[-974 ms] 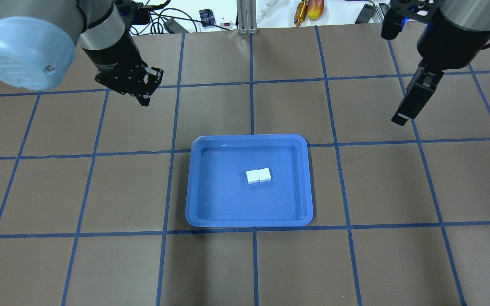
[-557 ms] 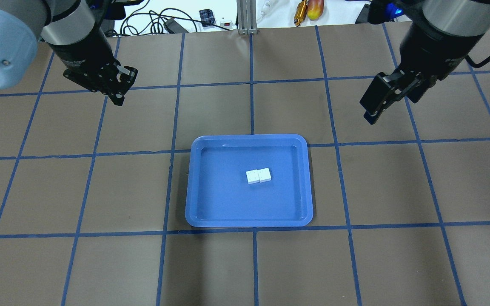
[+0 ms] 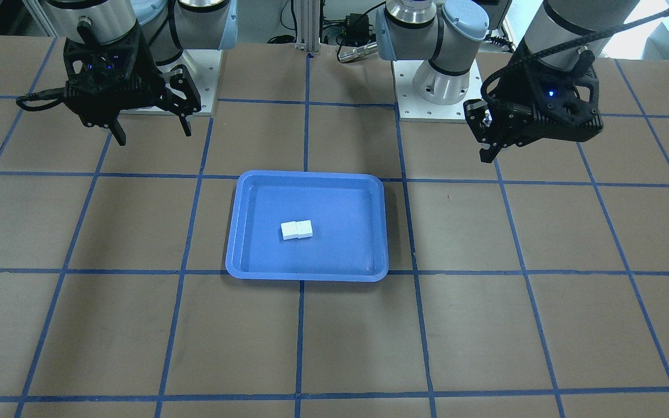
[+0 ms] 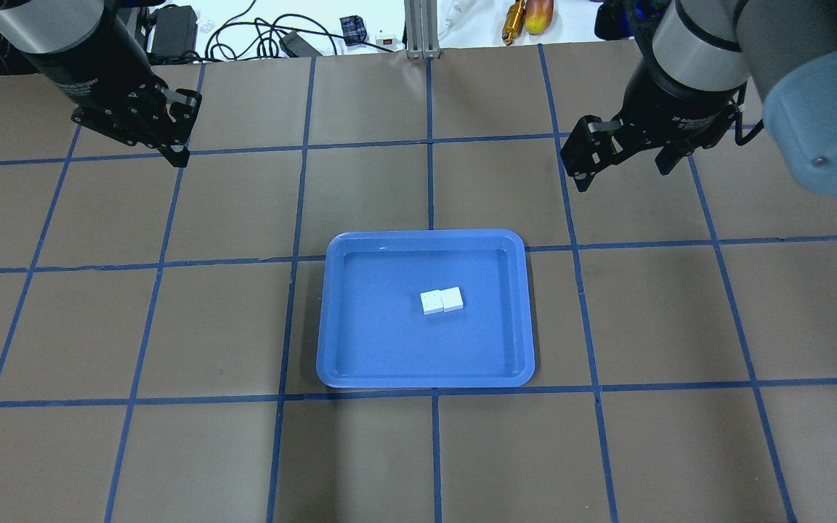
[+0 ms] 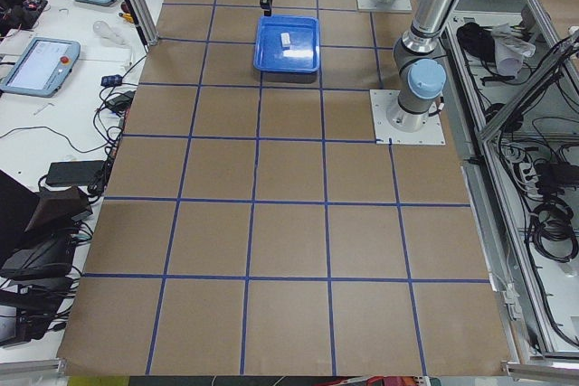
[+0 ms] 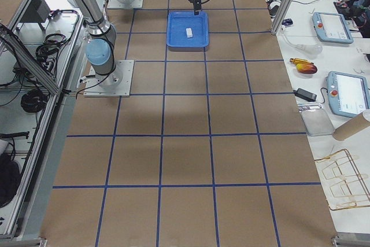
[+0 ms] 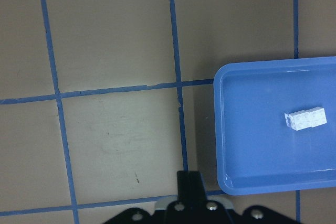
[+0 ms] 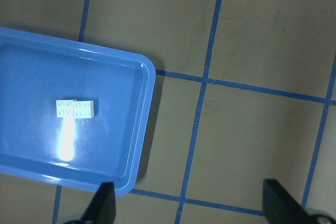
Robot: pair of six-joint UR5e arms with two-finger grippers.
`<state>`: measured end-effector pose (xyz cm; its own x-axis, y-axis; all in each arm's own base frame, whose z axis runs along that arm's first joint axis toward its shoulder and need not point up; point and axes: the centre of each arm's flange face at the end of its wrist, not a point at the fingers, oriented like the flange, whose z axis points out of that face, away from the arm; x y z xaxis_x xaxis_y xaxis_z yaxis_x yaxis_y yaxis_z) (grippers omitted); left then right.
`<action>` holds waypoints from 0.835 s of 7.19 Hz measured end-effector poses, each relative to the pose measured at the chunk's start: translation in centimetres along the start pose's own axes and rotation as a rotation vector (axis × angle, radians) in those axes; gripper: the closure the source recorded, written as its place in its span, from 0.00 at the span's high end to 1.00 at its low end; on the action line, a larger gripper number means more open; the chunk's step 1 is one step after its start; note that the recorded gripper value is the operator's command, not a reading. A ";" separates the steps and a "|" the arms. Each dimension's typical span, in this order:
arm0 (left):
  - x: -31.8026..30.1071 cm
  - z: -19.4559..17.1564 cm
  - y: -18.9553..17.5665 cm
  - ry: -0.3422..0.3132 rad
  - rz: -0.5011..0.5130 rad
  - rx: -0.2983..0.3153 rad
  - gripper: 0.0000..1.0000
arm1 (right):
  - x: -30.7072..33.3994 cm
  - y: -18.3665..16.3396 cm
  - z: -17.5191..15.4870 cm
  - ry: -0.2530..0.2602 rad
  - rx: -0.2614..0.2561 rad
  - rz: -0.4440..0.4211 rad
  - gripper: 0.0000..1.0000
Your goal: Assemble white blocks and place on blue tray
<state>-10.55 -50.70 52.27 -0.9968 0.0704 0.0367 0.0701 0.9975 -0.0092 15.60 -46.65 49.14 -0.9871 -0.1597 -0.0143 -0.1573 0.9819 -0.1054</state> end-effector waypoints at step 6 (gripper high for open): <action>0.2 0.3 -3.0 -0.008 0.006 0.034 0.96 | 1.0 -2.0 -1.0 0.002 0.086 0.106 1.00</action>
